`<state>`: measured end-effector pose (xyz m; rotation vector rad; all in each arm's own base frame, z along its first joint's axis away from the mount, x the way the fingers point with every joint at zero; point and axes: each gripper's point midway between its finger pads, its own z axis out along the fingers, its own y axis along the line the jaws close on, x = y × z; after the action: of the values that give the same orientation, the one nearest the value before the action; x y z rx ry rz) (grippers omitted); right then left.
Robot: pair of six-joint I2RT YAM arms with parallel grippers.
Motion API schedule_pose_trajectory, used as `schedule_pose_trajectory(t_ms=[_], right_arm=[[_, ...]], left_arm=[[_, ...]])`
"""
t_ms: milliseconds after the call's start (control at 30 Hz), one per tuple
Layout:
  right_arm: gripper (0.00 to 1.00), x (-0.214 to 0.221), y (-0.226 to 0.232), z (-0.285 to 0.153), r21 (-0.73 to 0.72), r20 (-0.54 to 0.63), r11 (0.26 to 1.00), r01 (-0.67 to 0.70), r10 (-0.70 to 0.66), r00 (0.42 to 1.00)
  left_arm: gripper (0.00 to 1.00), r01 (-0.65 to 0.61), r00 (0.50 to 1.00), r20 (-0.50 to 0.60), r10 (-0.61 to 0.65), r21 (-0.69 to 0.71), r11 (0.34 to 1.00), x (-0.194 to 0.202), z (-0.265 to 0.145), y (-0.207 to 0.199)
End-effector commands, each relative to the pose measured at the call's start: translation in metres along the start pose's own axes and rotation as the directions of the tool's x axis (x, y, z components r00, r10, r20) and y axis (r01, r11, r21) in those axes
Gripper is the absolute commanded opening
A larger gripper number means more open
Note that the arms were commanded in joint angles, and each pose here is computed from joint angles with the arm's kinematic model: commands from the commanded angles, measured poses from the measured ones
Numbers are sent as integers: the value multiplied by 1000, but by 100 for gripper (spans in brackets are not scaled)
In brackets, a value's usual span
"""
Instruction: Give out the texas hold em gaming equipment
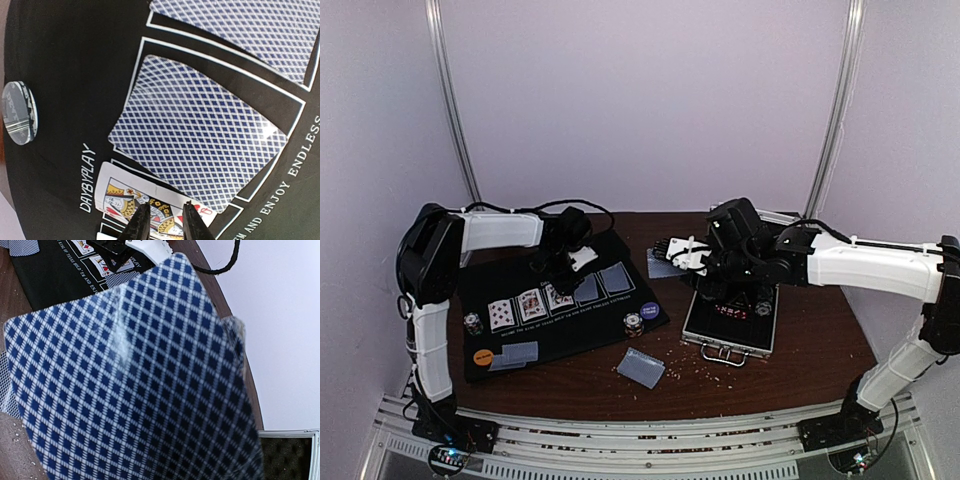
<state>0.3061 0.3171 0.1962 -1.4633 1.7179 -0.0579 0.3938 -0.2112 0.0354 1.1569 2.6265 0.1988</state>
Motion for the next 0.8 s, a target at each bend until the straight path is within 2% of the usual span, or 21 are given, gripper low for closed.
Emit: schedule_pose_trajectory(t_ms=[0,433,767], right_arm=[[41,-2,-6,-7,19,13,1000,-18,18,1000],[41,-2,-6,-7,17,13,1000,-21,21,1000],[41,-1,-4,-8,10,11,1000,-25,25,1000]], left_arm=[[25,-4,1000,-28,4,12,1000,6,12,-6],[25,-38,999,2,38,58,998,-1,9,-20],[26,-49,999,-12,50,9,999,5,4,-11]])
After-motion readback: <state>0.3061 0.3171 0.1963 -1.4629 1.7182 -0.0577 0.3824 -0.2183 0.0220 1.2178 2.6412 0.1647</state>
